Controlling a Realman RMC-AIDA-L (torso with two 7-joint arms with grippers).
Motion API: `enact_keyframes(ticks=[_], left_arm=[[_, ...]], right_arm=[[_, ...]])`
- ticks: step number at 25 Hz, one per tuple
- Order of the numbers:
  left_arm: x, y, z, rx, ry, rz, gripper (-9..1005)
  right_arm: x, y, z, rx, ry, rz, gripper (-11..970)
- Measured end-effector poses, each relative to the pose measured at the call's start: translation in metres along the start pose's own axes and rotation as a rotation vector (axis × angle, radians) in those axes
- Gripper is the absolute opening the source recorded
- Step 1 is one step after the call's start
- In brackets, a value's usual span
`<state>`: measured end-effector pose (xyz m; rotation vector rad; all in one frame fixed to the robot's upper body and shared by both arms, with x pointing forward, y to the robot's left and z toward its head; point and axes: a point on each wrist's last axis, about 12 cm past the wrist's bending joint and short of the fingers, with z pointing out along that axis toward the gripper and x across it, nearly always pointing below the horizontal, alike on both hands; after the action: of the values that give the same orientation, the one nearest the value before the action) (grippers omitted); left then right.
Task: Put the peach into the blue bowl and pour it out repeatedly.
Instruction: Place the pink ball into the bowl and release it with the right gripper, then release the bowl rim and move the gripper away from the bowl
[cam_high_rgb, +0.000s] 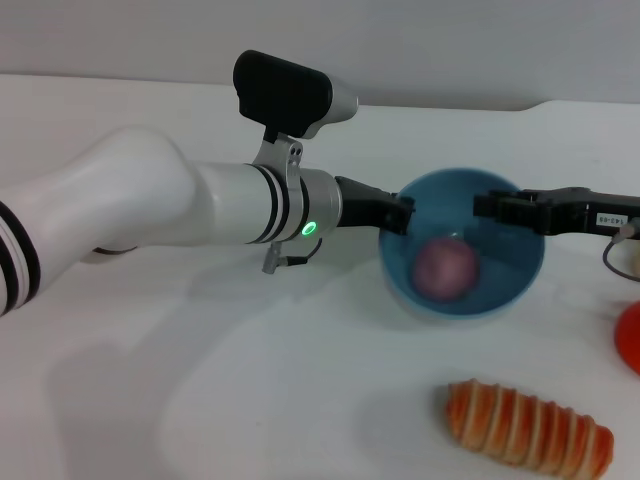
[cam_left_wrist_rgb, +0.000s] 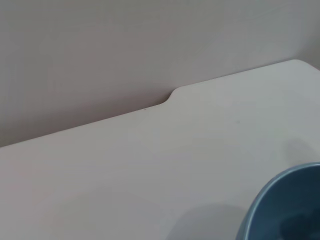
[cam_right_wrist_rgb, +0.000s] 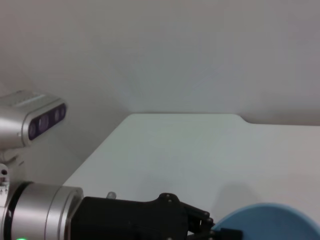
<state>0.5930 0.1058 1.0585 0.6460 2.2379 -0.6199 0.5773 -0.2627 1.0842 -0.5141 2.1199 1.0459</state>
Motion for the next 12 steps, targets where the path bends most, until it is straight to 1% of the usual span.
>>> enact_keyframes(ticks=[4, 7, 8, 9, 12], left_arm=[[0.001, -0.001, 0.000, 0.001, 0.003, 0.008, -1], [-0.002, -0.002, 0.001, 0.002, 0.001, 0.034, 0], [-0.004, -0.003, 0.001, 0.004, -0.001, 0.051, 0], [-0.008, -0.006, 0.002, 0.008, -0.003, 0.076, 0], [-0.014, -0.017, 0.006, 0.029, 0.002, 0.132, 0]], right_arm=[[0.000, -0.003, -0.008, 0.016, -0.029, 0.003, 290], [0.000, -0.006, -0.023, 0.042, -0.102, 0.013, 434], [0.002, -0.010, -0.038, 0.075, -0.171, 0.025, 433], [0.002, -0.010, -0.038, 0.075, -0.171, 0.025, 433], [0.006, -0.016, -0.064, 0.132, -0.277, 0.043, 431]])
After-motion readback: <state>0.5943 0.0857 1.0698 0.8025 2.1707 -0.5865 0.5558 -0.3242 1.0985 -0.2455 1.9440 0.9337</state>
